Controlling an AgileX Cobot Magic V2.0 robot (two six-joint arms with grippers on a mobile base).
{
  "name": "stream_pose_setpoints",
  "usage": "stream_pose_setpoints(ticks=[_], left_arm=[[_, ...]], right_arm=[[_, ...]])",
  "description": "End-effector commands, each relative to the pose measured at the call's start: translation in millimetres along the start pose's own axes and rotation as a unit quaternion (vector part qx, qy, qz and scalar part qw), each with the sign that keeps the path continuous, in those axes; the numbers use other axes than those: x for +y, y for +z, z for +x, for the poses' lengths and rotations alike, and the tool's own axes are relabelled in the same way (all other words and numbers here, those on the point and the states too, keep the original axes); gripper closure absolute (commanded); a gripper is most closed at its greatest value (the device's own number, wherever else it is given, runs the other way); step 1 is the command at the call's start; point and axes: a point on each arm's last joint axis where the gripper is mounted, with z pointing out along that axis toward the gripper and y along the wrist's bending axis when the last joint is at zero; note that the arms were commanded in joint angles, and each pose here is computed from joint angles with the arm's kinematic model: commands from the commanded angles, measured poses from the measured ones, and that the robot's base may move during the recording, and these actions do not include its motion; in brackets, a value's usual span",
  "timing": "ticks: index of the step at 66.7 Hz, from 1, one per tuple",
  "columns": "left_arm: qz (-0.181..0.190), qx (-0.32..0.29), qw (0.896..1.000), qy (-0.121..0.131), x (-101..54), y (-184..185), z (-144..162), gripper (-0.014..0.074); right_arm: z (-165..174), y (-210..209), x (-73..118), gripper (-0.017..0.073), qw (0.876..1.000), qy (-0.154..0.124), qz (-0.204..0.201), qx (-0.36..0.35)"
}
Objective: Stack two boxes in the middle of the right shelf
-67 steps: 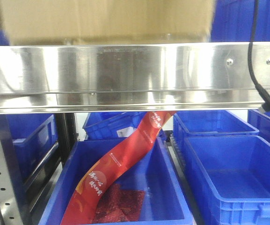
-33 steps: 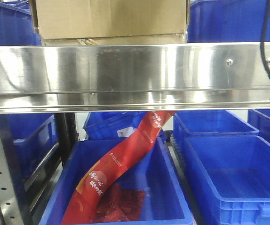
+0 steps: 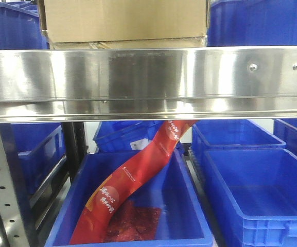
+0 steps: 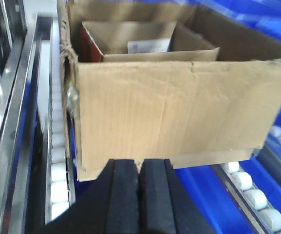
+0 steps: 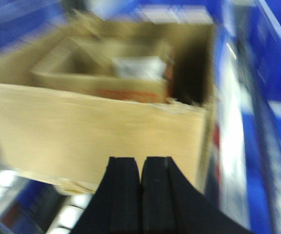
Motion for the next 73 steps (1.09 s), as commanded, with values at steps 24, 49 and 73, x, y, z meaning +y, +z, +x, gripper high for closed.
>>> stream_pose_setpoints(ticks=[24, 49, 73], left_arm=[[0.038, -0.125, 0.991, 0.000, 16.0, -94, 97, 0.0685], [0.052, -0.220, 0.974, -0.003, 23.0, -157, 121, 0.0685], [0.057, -0.244, 0.968, -0.004, 23.3, -167, 120, 0.0685]], right_arm=[[96, -92, -18.8, 0.0725, 0.992, -0.040, -0.063, -0.105], [122, -153, -29.4, 0.0725, 0.978, -0.035, -0.084, -0.189], [118, -161, -29.6, 0.0725, 0.972, -0.034, -0.088, -0.214]])
